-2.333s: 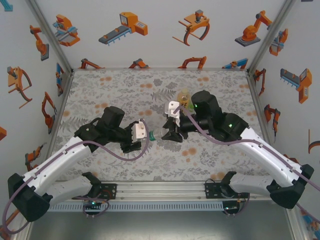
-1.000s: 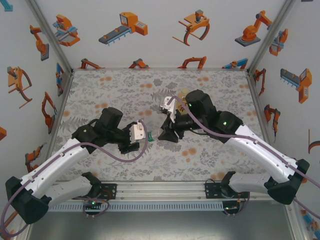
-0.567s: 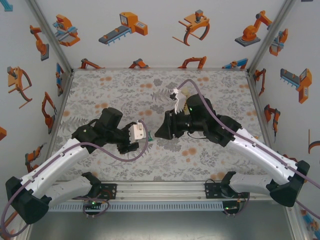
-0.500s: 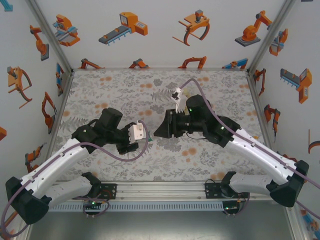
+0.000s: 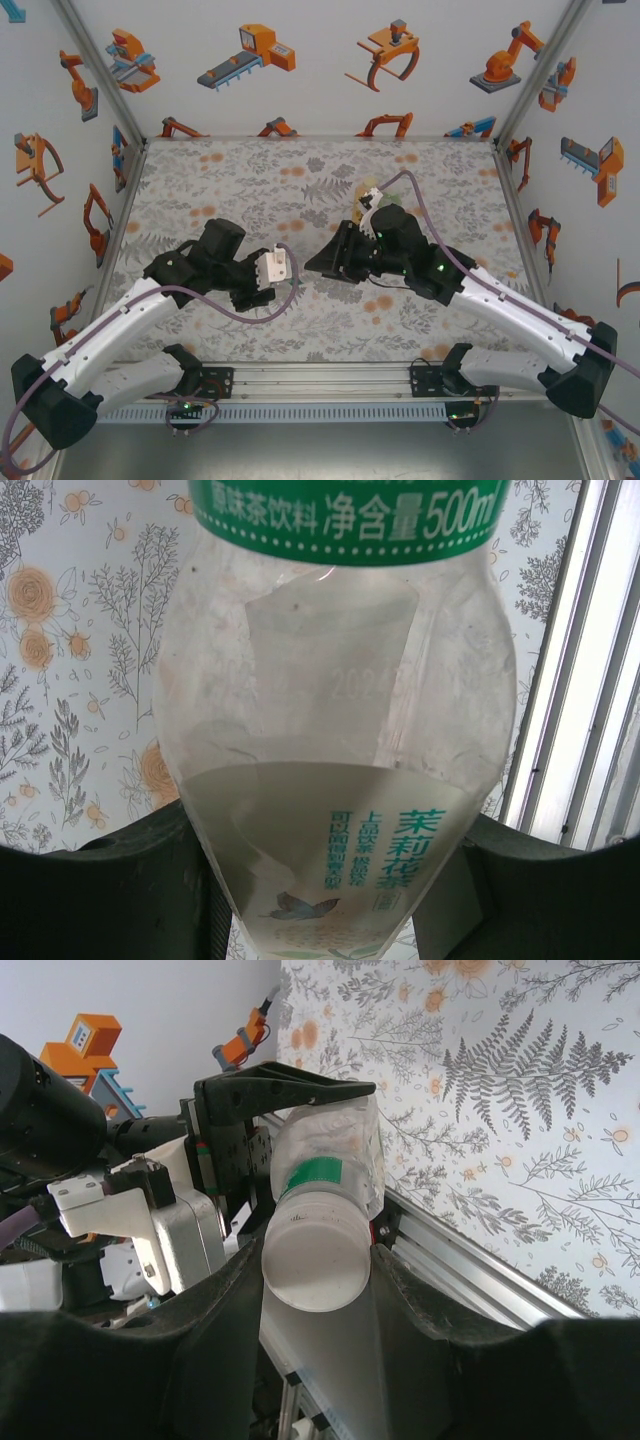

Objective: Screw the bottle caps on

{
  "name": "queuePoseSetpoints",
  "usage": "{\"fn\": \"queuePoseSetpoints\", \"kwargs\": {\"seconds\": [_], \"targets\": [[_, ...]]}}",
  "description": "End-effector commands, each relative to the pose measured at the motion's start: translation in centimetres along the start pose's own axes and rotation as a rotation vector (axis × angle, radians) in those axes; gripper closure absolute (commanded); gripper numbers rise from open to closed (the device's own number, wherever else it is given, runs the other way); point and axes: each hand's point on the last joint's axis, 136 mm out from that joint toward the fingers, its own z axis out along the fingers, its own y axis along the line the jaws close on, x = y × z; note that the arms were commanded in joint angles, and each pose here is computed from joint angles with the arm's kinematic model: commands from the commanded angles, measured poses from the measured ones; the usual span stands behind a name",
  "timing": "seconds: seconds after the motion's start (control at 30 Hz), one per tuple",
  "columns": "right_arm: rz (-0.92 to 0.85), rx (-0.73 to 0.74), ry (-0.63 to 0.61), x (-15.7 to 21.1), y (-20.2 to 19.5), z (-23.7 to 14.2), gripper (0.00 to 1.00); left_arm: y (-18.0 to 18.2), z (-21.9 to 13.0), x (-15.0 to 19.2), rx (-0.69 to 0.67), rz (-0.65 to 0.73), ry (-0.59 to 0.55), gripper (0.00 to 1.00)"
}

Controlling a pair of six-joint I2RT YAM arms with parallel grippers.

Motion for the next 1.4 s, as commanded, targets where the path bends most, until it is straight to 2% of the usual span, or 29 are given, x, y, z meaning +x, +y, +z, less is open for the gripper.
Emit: {"fn": "queuePoseSetpoints", "kwargs": {"seconds": [0.0,0.17,0.3,0.43,0.6,0.7,0.8,0.93,1.03,1.17,1.37], "targets": [[-0.009,0.018,0.013,0.4,0.3,0.1,0.68,0.2,-1.6,-5.1,-0.006,0.086,-0.213,1.00],[-0.065,0.029,-0.009,-0.1,0.9,-0.9,0.46,0.1,-1.6,-5.1,-0.003,0.090,-0.216,1.00],[-0.147,0.047,-0.051,-1.0,1.8,-2.6,0.36,0.1,-1.5,-5.2,0.002,0.091,-0.219,1.00],[-0.240,0.064,-0.080,-1.8,2.9,-4.3,0.30,0.1,-1.5,-5.2,0.001,0.092,-0.219,1.00],[-0.475,0.089,-0.110,-2.9,4.8,-6.4,0.29,0.0,-1.6,-5.2,0.004,0.093,-0.222,1.00],[-0.713,0.031,-0.108,-2.8,6.6,-6.9,0.31,-0.1,-1.6,-5.3,0.010,0.093,-0.226,1.00],[-1.032,-0.084,-0.065,-1.2,8.2,-7.0,0.33,-0.2,-1.6,-5.3,0.015,0.095,-0.230,1.00],[-1.471,-0.289,0.047,2.9,8.8,-7.7,0.34,-0.3,-1.6,-5.4,0.020,0.094,-0.233,1.00],[-1.665,-0.365,0.072,4.2,8.8,-8.0,0.33,-0.4,-1.5,-5.3,0.026,0.091,-0.232,1.00],[-1.784,-0.433,0.107,5.3,8.3,-7.5,0.32,-0.4,-1.4,-5.3,0.031,0.092,-0.231,1.00],[-1.798,-0.439,0.132,5.2,8.1,-6.1,0.34,-0.5,-1.4,-5.4,0.038,0.092,-0.234,1.00]]}}
